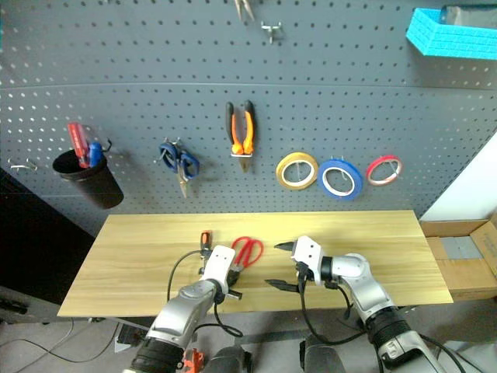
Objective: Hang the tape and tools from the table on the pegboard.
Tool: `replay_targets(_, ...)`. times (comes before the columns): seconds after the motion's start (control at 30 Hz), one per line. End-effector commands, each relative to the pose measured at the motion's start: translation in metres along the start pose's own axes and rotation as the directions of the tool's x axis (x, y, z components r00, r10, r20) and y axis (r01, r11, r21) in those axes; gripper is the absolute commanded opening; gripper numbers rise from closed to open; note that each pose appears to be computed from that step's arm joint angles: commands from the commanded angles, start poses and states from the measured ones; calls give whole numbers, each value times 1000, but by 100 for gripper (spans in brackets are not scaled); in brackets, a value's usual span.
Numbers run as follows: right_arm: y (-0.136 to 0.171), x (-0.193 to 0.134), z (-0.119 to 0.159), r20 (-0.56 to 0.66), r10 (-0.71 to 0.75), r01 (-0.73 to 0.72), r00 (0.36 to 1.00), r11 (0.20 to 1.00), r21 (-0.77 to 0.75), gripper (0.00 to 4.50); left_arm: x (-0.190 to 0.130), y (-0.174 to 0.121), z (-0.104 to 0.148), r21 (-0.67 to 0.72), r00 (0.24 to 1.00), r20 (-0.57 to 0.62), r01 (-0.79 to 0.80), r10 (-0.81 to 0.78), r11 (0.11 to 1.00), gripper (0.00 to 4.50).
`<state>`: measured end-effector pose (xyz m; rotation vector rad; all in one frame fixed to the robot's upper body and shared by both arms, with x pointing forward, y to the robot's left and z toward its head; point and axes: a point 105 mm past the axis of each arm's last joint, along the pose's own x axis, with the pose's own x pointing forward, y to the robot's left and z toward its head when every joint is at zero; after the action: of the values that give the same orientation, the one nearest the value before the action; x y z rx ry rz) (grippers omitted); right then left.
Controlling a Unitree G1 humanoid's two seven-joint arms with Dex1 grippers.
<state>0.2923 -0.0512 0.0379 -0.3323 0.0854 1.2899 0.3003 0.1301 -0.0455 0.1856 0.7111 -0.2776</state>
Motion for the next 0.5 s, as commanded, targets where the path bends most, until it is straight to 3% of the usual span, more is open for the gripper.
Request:
replay_targets(0.03,-9,-2,11,32,-29,30,999,999,-42,450,1,0,1,-3,1000,0,2,-2,1000,22)
replay_targets(0.27,-15,-5,10,33,-48,50,998,998,-49,450,-2,8,10,41,998,55,-31,29,999,22)
replay_targets(0.4,-15,-10,22,92,-57,59,994,998,-20,450,-24,18,43,163,960,277,-83,35,983,22)
replay_targets(0.5,-13,-14,35,149,-70,70,986,998,6,450,-44,22,54,306,929,370,-142,20,941,22)
